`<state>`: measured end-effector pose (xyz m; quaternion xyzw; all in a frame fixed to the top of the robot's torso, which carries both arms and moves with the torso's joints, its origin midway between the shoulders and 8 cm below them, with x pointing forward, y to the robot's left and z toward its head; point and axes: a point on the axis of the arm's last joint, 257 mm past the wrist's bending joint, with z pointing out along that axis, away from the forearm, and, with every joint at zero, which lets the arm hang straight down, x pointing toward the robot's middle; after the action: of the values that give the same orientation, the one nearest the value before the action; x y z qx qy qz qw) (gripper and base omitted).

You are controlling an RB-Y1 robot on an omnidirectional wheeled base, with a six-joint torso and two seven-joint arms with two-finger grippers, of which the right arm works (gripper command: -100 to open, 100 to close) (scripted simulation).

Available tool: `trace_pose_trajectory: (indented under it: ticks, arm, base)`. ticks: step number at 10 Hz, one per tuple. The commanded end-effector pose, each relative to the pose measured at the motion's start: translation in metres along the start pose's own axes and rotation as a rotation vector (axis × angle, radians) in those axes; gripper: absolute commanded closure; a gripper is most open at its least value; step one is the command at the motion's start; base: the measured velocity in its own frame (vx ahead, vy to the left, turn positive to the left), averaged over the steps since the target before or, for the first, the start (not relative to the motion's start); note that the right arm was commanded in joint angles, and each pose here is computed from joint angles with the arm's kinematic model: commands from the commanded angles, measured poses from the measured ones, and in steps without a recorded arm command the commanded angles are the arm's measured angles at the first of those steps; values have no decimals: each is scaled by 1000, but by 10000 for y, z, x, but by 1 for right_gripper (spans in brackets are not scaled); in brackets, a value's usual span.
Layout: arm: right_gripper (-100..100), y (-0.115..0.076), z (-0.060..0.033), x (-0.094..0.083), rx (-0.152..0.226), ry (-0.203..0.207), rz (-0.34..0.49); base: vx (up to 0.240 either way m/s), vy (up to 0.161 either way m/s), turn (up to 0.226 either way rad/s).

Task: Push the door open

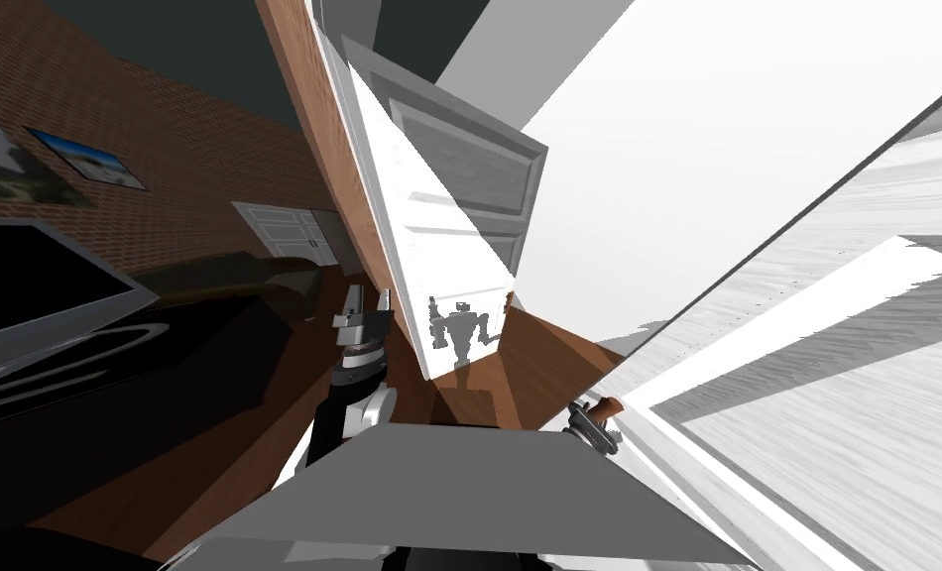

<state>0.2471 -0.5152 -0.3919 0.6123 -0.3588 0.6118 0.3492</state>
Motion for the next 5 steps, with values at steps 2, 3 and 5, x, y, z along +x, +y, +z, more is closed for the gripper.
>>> trace_pose_trajectory:
  ticks: [2, 3, 5]
  arm:
    - [100, 315, 87, 7, -73, 9, -12]
    - [100, 375, 98, 9, -89, 9, -12]
    - [100, 481, 117, 11, -118, 8, -11]
  base:
    - [218, -103, -78]
    - [226, -104, -69]
    - [177, -75, -56]
